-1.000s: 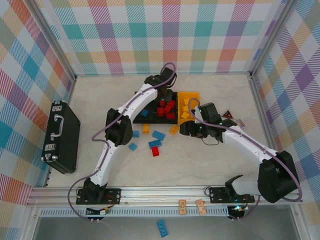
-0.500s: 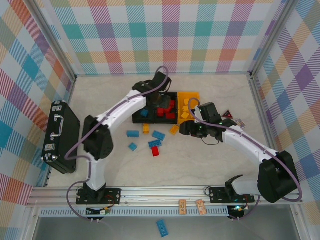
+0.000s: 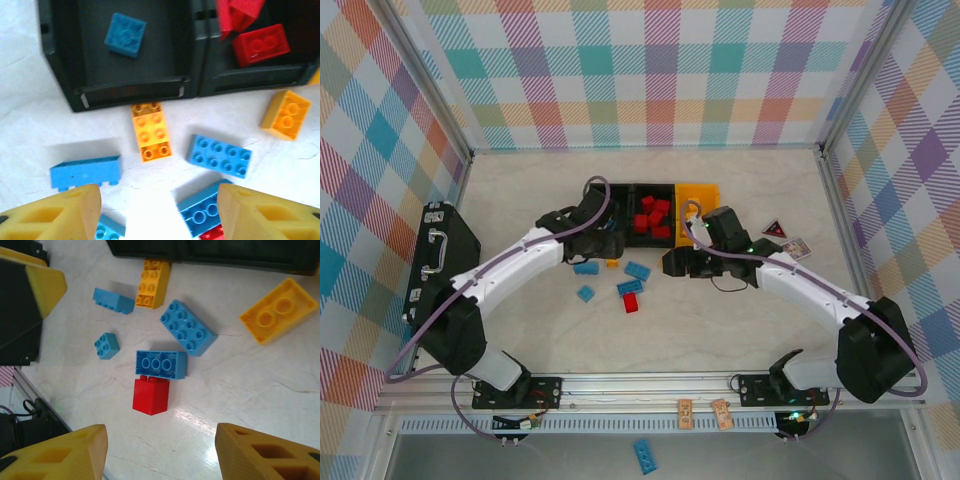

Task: Sort the legos into containers by color
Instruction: Pick up the lego from the center of the table, then place the lego on the lego, then pick up the lego from the center of the table.

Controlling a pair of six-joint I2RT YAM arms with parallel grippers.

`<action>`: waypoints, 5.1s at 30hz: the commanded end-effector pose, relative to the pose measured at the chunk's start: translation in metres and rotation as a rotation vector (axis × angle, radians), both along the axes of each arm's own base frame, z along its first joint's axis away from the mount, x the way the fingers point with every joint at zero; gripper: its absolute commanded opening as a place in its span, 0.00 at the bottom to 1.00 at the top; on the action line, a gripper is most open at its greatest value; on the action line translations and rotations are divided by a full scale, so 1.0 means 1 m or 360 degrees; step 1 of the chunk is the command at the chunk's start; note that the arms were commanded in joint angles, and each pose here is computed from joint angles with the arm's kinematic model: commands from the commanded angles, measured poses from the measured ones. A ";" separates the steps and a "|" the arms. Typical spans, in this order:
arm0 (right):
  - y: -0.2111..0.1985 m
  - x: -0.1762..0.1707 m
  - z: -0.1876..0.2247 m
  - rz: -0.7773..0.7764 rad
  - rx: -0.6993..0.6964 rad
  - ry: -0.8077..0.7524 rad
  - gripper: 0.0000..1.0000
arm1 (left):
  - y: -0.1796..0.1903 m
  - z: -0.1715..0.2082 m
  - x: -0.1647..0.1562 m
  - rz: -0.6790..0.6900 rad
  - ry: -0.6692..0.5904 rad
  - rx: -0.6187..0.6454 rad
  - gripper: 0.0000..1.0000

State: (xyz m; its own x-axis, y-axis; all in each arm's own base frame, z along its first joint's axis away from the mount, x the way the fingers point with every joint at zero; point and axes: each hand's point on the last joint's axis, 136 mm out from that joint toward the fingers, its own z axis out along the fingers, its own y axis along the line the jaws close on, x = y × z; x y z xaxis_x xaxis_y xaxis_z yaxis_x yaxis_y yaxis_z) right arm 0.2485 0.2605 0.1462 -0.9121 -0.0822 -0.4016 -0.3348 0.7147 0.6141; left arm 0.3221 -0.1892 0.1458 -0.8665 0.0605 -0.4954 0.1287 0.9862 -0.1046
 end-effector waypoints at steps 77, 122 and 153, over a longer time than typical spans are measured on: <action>0.026 0.042 0.013 -0.0082 -0.0036 -0.0130 0.59 | -0.001 -0.021 0.156 0.0341 0.0058 0.0013 0.54; -0.013 0.041 -0.006 -0.0350 -0.0258 -0.0012 0.64 | -0.016 0.013 0.051 0.0108 0.0051 -0.0268 0.72; -0.009 0.073 -0.115 -0.0829 -0.0774 0.0517 0.66 | -0.007 -0.048 -0.027 0.0124 0.0215 -0.0320 0.72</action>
